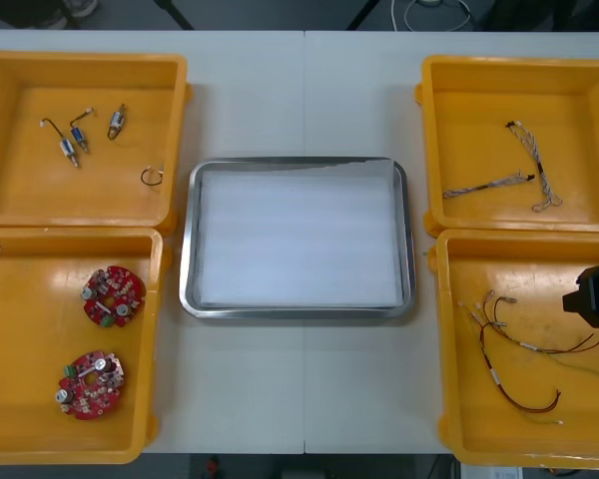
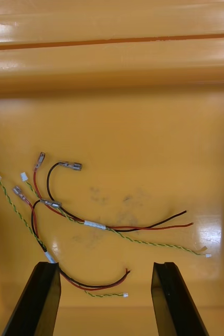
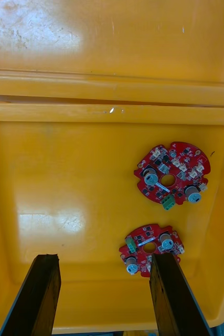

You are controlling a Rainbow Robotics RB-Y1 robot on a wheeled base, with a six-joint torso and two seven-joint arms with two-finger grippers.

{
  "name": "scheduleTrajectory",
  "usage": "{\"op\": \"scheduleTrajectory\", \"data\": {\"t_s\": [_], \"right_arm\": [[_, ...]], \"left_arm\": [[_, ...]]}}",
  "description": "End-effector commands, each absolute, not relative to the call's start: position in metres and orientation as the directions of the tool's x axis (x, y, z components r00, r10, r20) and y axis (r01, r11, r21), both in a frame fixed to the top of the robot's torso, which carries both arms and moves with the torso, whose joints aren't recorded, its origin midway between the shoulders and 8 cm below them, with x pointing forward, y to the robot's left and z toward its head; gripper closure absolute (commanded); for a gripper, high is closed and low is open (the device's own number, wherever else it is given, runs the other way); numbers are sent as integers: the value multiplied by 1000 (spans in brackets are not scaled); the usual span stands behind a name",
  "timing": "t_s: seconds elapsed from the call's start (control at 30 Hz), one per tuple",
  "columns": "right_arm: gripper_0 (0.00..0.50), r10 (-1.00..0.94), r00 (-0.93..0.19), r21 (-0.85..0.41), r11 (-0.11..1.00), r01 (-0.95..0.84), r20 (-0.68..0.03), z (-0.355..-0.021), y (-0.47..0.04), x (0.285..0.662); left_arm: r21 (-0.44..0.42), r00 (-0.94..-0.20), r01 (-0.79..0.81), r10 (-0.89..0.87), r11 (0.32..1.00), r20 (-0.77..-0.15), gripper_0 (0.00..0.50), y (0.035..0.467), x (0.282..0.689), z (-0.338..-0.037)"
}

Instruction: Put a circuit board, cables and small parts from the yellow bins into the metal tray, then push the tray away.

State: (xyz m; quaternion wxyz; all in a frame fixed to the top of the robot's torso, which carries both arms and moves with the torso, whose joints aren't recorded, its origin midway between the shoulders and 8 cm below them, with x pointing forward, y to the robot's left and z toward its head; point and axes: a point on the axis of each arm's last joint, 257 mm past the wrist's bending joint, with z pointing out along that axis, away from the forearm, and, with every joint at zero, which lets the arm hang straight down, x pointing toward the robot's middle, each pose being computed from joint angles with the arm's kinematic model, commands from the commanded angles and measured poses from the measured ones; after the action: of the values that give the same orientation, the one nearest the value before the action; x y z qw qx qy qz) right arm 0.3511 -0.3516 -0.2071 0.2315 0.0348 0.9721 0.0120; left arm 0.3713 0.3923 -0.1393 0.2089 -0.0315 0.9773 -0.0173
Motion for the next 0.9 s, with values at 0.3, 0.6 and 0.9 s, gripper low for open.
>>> {"op": "scheduleTrajectory", "data": {"t_s": [0.3,0.6,0.9], "right_arm": [[0,72,-883,25,997,68,-463,-197,-353,356],[0,72,-883,25,997,68,-463,-197,-353,356],[0,72,-883,25,997,68,-463,-197,-353,356]], "left_arm": [[43,-909,4,21,999,-415,0,408,366,-130],[43,-909,4,21,999,-415,0,408,366,-130],[43,-909,4,21,999,-415,0,408,366,-130]]}}
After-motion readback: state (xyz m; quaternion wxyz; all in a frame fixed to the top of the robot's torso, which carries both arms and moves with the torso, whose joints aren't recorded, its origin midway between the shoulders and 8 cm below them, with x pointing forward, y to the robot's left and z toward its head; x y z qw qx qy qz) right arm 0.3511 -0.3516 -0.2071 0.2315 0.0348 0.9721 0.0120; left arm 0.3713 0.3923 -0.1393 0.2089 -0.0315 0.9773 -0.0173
